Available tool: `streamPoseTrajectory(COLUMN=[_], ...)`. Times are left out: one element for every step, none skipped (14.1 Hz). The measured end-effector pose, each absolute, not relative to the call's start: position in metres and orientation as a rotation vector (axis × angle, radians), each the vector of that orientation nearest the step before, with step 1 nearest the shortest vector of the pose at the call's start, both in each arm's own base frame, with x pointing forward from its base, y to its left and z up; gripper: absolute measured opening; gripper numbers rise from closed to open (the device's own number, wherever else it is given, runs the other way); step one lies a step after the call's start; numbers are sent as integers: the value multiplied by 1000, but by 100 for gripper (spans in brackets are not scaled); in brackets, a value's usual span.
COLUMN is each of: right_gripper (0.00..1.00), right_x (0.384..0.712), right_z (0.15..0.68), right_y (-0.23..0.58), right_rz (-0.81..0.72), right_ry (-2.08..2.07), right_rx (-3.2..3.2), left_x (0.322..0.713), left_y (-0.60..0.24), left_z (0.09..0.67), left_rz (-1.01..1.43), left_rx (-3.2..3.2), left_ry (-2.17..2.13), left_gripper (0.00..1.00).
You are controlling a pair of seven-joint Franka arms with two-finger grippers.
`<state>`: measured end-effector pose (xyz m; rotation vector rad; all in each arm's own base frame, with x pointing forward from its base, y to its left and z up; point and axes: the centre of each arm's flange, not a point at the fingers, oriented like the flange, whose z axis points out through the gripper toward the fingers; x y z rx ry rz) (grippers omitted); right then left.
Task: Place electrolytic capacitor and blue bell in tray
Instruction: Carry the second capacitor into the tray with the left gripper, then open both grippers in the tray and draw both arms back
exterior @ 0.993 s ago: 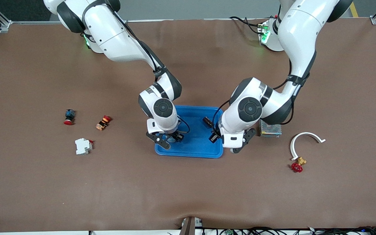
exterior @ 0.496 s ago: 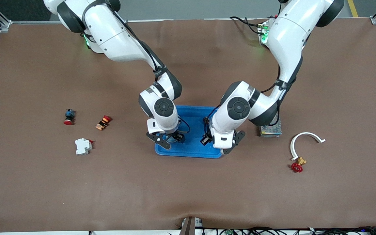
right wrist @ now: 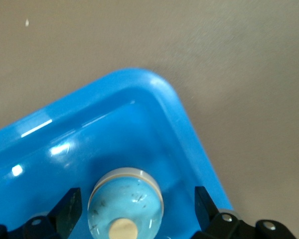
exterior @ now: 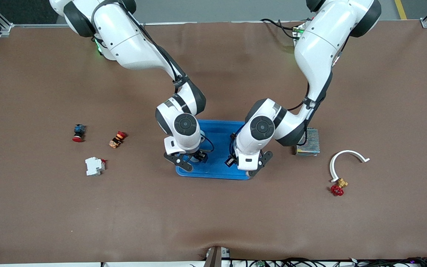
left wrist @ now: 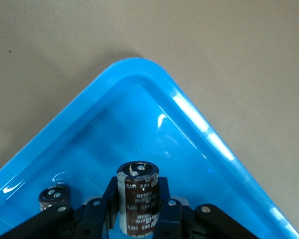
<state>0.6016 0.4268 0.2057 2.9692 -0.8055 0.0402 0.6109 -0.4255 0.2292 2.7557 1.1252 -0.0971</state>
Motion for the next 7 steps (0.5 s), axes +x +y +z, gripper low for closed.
streamPoseTrajectory(right_gripper=[100,100,100,100,100,100,100], right_x=[607,613,619,624,629,635,641], right_z=[215,225,235,244,253,260,267], right_y=[423,419,414,407,399,390,380], right_rz=[28,17,6,-4,-19,-34,-46], right_ry=[-795,-787,-778,-763,-739,-708,-676], right_rx=[2961,2954,2949,2946,2943,2943,2946], left_x=[610,609,609,608,608,608,607], left_y=[-425,-425,-424,-423,-423,-422,-421], left_z=[222,217,211,207,204,201,198], left_rz=[-101,-104,-107,-110,-111,-109,-110], left_rx=[2765,2774,2781,2787,2792,2797,2803], left_ry=[1125,1124,1125,1125,1125,1124,1124], left_gripper=[34,34,34,34,34,34,34])
